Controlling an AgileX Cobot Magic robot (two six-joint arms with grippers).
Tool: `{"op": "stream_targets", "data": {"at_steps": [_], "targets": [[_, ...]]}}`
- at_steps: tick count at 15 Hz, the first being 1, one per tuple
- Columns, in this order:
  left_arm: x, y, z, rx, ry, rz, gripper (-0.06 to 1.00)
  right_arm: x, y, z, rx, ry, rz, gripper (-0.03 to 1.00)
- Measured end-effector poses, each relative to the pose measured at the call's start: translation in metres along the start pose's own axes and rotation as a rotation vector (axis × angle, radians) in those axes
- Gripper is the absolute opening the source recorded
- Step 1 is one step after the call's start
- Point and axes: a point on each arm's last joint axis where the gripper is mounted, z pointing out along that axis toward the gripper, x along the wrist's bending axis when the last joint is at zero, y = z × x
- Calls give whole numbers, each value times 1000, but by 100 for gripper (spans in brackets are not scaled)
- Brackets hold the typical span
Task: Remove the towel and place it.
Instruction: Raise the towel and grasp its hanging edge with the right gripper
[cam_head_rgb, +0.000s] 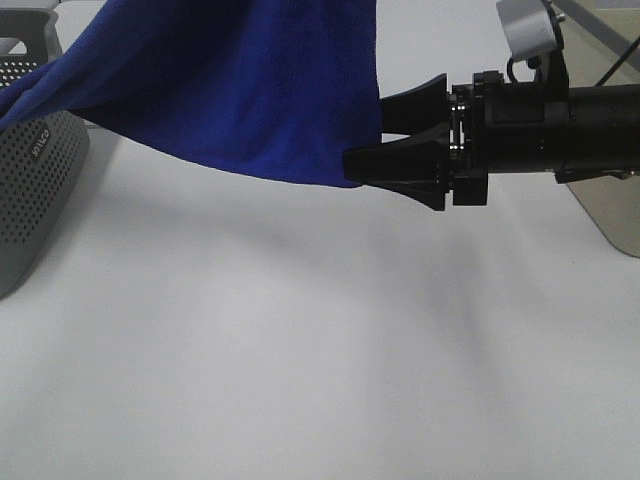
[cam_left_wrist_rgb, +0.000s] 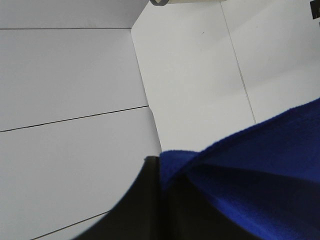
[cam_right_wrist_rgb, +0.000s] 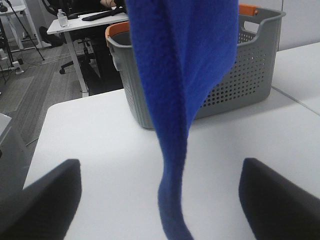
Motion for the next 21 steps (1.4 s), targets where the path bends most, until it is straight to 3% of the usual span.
{"op": "stream_targets", "data": {"at_steps": [5, 6, 10, 14, 16, 19, 21], "targets": [[0, 4, 0, -49, 3, -24, 0, 1, -1, 26, 38, 39, -2, 81], [0, 5, 0, -50, 2, -26, 0, 1, -2, 27, 40, 40, 1, 75], [0, 4, 0, -48, 3, -27, 0, 1, -2, 27, 40, 40, 2, 34], [0, 4, 0, -45, 4, -25, 0, 1, -2, 27, 40, 39, 3, 16], [0, 4, 0, -45, 4, -32, 0, 1, -2, 27, 41, 38, 29, 2], [0, 4, 0, -45, 3, -91, 0, 1, -2, 27, 42, 37, 60, 2], [0, 4, 0, -45, 2, -133, 0, -2, -4, 27, 67, 0, 151, 2]]}}
